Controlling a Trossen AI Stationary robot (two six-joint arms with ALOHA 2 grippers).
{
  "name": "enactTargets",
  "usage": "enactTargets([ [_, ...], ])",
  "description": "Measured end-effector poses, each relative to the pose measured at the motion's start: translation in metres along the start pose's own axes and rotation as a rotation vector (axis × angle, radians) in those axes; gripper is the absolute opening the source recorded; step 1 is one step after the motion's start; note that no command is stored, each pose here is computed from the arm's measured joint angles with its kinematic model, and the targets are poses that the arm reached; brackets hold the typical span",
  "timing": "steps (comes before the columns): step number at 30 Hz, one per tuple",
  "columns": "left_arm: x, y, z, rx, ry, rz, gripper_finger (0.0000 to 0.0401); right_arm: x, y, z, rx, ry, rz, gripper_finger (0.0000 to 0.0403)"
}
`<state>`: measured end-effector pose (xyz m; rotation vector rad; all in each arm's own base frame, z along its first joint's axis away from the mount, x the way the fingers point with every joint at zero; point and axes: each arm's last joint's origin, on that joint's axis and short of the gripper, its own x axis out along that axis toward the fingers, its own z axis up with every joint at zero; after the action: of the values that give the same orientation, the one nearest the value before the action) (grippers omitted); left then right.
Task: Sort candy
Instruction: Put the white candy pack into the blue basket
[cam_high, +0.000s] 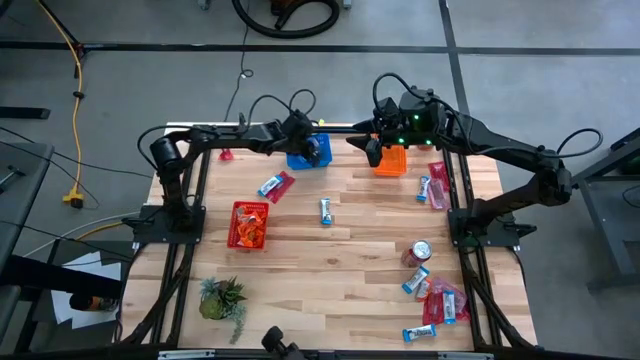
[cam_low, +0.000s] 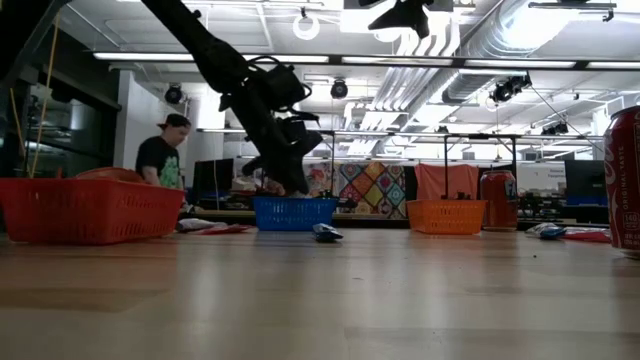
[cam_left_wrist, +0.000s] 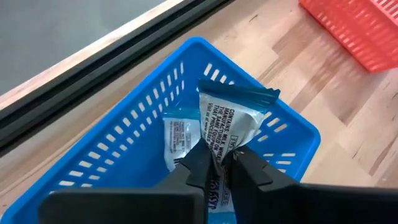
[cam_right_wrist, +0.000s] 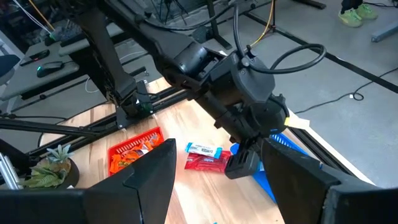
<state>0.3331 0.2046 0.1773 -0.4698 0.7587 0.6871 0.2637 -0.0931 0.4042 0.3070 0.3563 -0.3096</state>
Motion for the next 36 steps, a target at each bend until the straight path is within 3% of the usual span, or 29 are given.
enactTargets([
  [8, -0.001, 0.001, -0.001, 0.001, 0.012, 0.014, 0.0062, 0.000, 0.000, 0.000, 0.000, 0.000, 0.000, 0.0232],
  [18, -0.006, 0.001, 0.000, -0.024, 0.014, 0.016, 0.0182, 0.000, 0.000, 0.000, 0.001, 0.000, 0.000, 0.0232],
  [25, -0.064, 0.009, 0.014, -0.047, 0.021, -0.038, 0.0231, 0.000, 0.000, 0.000, 0.000, 0.000, 0.000, 0.0232],
  [30, -0.099, 0.012, -0.009, 0.044, 0.218, -0.004, 0.0230, 0.000, 0.000, 0.000, -0.002, 0.000, 0.000, 0.0232],
  [36, -0.088, 0.019, -0.057, -0.026, 0.407, -0.057, 0.0228, 0.000, 0.000, 0.000, -0.008, 0.000, 0.000, 0.0232],
])
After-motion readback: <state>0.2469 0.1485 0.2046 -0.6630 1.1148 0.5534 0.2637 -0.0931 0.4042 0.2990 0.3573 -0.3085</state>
